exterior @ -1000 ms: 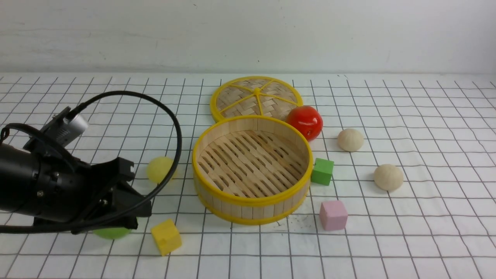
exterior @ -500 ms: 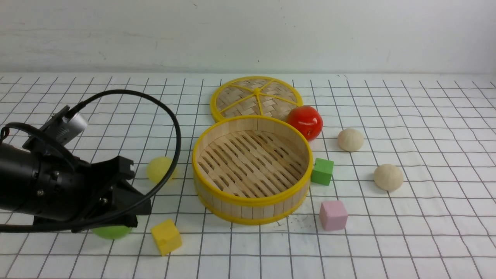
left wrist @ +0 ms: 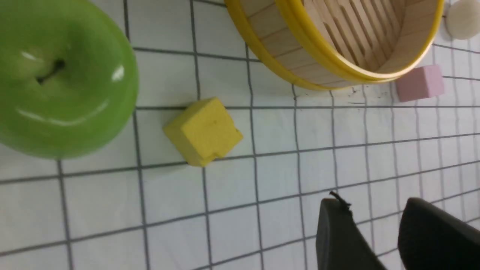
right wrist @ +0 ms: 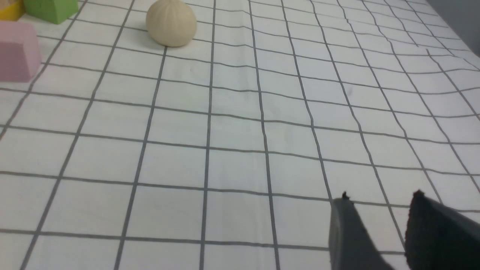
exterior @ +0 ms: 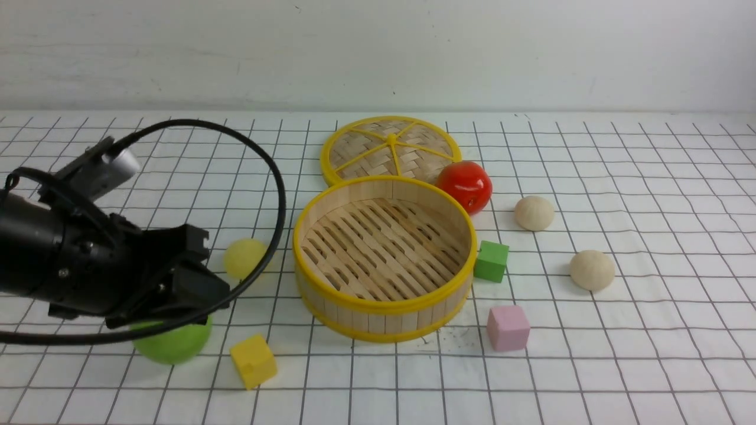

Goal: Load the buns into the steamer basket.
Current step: Use the left arm to grab a steamed stuffed bun

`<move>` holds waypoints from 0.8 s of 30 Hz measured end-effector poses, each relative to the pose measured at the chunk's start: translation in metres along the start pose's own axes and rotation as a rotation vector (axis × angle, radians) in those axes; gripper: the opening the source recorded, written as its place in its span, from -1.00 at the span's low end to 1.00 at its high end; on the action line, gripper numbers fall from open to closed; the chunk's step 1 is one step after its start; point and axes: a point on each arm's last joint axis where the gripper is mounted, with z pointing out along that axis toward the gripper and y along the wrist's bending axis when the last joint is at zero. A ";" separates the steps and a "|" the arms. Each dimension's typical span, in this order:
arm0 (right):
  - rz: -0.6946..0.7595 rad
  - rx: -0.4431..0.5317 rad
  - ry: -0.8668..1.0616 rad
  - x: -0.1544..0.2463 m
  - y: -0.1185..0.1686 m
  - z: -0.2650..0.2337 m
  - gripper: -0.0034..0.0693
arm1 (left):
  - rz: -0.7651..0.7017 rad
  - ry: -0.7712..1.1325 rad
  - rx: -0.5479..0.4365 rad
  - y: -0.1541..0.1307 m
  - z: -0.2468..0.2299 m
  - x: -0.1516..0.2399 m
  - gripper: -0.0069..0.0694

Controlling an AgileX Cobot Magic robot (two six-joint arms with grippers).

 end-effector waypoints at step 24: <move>0.000 0.000 0.000 0.000 0.000 0.000 -0.25 | 0.040 0.042 -0.370 -0.002 0.090 -0.096 -0.20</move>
